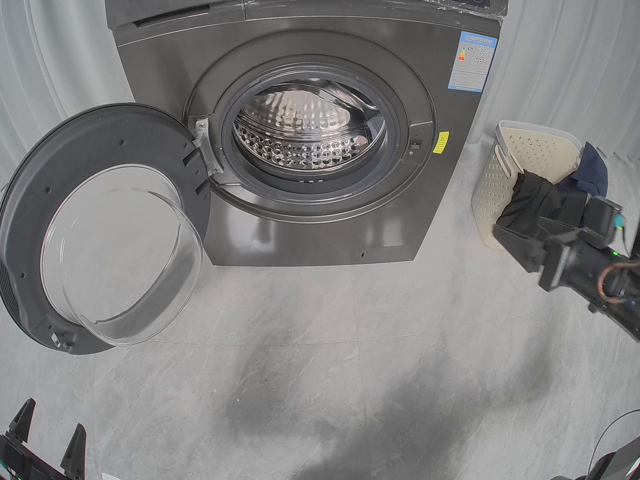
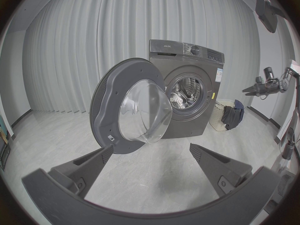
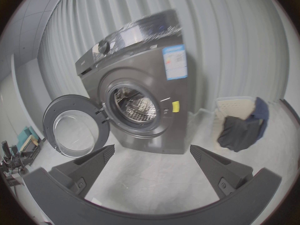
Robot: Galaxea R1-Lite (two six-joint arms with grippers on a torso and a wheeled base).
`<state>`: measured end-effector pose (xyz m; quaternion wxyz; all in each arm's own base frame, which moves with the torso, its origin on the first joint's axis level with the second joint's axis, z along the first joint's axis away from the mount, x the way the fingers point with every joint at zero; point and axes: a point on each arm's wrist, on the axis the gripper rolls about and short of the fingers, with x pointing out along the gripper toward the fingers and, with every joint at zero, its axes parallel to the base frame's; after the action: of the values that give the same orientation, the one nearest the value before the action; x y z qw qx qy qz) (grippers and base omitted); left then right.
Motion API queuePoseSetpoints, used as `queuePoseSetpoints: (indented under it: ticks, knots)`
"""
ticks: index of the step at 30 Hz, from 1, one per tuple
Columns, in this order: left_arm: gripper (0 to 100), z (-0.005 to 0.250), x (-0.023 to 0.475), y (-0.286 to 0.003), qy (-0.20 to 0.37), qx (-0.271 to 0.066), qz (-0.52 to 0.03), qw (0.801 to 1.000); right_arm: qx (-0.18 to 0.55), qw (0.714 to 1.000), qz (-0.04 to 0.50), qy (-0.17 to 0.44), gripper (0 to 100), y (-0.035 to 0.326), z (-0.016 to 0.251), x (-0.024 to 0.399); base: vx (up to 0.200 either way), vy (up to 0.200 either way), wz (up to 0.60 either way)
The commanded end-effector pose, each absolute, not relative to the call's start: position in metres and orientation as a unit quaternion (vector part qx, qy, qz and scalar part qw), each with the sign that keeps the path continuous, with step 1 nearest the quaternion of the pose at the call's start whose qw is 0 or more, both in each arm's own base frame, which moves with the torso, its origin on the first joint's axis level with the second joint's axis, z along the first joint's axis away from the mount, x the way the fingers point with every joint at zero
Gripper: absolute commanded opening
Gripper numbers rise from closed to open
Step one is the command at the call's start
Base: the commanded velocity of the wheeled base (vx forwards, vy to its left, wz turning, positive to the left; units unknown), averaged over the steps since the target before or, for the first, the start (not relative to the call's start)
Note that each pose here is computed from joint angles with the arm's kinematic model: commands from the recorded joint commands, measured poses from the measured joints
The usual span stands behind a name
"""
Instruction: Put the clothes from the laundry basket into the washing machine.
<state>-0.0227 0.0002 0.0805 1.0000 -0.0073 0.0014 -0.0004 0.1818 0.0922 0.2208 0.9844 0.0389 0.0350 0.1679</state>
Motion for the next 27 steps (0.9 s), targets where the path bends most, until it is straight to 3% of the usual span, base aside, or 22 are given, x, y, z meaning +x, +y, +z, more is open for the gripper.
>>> queuePoseSetpoints:
  ticks: [1, 12, 15, 20, 21, 27]
  knots:
    - [100, 0.076, -0.023, 0.0, 0.002, -0.003, -0.001, 1.0, 0.017, 0.998, 0.033, -0.059, 100, 0.007, 0.163, 0.05, 0.0, 0.0, 0.0]
    - [100, 0.076, -0.023, 0.0, 0.002, -0.003, -0.001, 1.0, 0.015, 0.999, 0.001, -0.043, 100, -0.002, 0.115, 0.002, 0.0, 0.0, 0.0]
    - [100, 0.076, -0.023, 0.0, 0.002, -0.003, -0.001, 1.0, 0.014, 0.999, -0.01, -0.033, 100, -0.004, 0.091, -0.017, 0.0, 0.0, 0.0]
    - [100, 0.076, -0.023, 0.0, 0.002, 0.0, -0.002, 1.0, 0.013, 1.0, -0.017, -0.002, 100, -0.004, 0.087, -0.015, 0.0, 0.0, 0.0]
    - [100, 0.076, -0.023, 0.0, 0.002, -0.001, -0.004, 1.0, 0.009, 0.999, -0.014, 0.028, 100, -0.004, 0.082, -0.015, 0.0, 0.0, 0.0]
    - [100, 0.076, -0.023, 0.0, 0.002, -0.002, -0.005, 1.0, 0.006, 1.0, -0.015, 0.022, 100, -0.001, 0.079, -0.019, 0.0, 0.0, 0.0]
